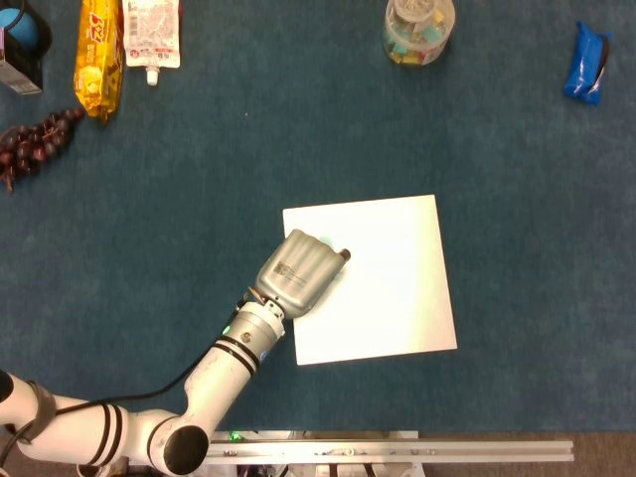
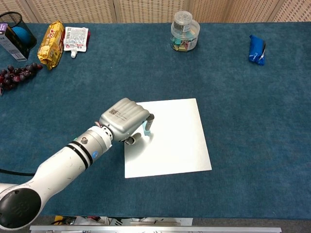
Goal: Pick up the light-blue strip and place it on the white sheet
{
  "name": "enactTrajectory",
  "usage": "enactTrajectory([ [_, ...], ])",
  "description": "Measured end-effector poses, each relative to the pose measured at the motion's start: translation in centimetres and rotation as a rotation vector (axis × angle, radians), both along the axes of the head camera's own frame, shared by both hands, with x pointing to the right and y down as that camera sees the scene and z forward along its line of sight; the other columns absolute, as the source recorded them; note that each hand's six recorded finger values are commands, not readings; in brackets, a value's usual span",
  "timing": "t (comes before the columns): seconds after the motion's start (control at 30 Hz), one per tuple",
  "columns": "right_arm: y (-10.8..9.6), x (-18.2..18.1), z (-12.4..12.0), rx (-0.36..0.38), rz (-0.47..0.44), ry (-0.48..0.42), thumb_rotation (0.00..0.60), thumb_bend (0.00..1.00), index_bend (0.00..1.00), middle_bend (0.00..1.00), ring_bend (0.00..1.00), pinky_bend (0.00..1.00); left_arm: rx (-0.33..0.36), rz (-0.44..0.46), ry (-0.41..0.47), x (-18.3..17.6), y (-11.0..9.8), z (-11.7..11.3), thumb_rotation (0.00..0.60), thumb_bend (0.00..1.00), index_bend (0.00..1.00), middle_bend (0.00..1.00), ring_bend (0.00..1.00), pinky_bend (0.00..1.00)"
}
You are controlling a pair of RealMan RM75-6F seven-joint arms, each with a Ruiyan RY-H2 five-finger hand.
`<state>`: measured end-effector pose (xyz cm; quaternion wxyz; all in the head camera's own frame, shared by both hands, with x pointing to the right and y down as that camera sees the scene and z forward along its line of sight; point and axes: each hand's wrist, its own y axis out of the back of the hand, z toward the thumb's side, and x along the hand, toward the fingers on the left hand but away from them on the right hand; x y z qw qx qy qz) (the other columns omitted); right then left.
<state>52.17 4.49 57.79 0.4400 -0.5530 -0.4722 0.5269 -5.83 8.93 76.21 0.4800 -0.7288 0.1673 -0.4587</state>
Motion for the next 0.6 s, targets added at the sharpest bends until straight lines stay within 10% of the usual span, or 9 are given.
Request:
enactTrajectory([
  [0.6,0.14,0.23,-0.09,0.01,0.005,-0.004,0.6,0.23,0.51,0.59,0.68,0.69,-0.035,0.021,-0.039,0.21,0.38,0.57,0.6,0.38,0.45,0.9,1.0,1.0],
])
